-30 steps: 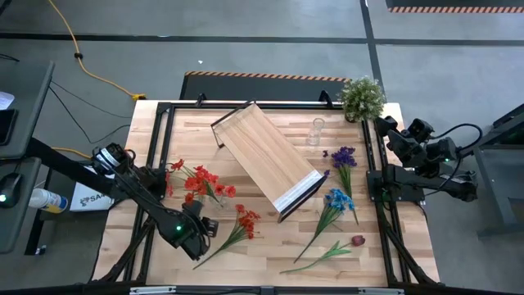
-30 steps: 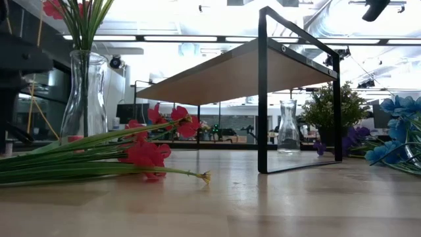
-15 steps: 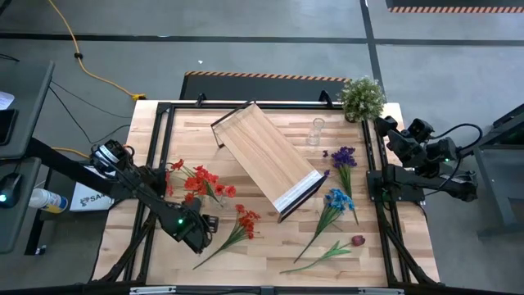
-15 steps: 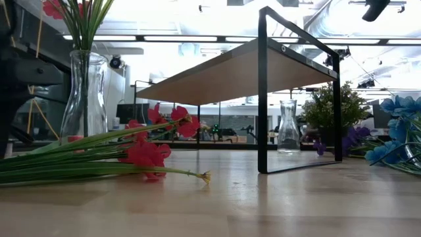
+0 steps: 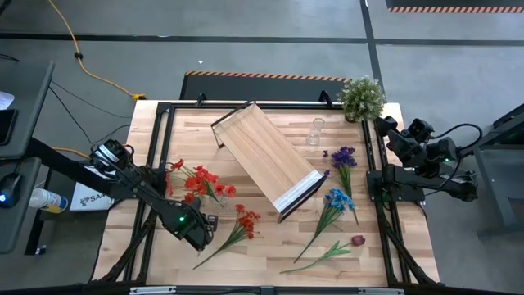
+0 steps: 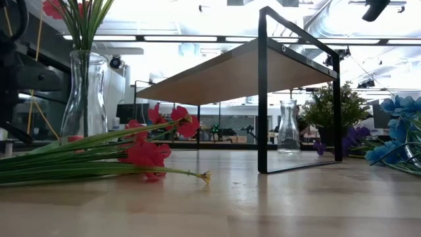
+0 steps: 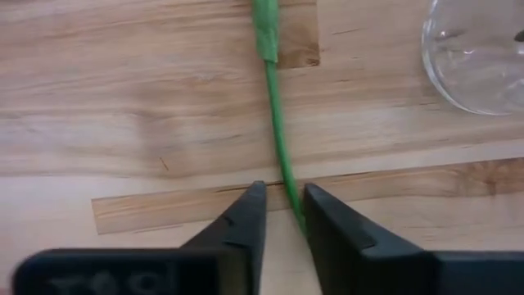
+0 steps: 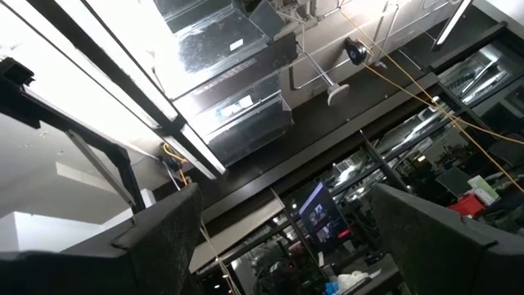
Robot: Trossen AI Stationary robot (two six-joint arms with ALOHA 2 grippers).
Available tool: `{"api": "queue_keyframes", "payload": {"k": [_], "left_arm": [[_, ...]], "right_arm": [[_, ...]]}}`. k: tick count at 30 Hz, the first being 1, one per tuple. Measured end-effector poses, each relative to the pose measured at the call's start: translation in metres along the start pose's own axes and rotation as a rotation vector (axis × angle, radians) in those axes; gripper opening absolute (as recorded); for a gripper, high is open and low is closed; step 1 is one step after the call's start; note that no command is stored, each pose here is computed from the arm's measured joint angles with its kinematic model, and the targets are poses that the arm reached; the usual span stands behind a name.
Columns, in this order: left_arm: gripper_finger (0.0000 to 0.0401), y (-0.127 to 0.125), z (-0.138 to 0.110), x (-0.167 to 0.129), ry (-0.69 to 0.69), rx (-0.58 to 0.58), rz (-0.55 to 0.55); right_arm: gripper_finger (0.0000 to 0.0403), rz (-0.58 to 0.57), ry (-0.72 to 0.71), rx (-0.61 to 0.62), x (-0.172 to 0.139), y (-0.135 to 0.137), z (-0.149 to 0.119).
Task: Pick and place flowers into a vace then onto a shelf
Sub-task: Put the orange flower into the bottom transparent vase
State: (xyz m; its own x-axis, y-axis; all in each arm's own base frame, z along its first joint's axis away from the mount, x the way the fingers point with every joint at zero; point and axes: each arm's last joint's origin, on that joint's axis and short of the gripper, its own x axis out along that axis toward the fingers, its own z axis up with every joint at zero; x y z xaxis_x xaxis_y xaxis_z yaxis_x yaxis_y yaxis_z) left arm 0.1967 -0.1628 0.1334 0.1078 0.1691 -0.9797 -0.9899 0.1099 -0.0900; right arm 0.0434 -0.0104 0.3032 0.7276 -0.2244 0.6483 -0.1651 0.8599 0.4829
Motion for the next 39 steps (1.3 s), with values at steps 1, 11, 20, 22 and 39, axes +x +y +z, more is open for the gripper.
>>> {"api": "queue_keyframes", "payload": {"k": [1,11,20,22,39], "left_arm": [[0.0094,0.0,0.0,0.0,0.0,0.0,-0.003],[0.0021,-0.001,-0.001,0.0,0.011,-0.034,-0.012],[0.0021,-0.005,-0.003,-0.008,0.027,-0.051,0.027],[0.0021,-0.007,-0.003,-0.01,0.022,-0.065,0.039],[0.0021,0.005,-0.029,-0.028,0.126,-0.113,0.099]], "right_arm": [[0.0344,0.0,0.0,0.0,0.0,0.0,0.0],[0.0344,0.0,0.0,-0.001,0.0,0.0,0.0],[0.0344,0.0,0.0,-0.001,0.0,0.0,0.0],[0.0344,0.0,0.0,-0.001,0.0,0.0,0.0],[0.0344,-0.001,-0.001,-0.002,0.0,0.0,0.0]]}}
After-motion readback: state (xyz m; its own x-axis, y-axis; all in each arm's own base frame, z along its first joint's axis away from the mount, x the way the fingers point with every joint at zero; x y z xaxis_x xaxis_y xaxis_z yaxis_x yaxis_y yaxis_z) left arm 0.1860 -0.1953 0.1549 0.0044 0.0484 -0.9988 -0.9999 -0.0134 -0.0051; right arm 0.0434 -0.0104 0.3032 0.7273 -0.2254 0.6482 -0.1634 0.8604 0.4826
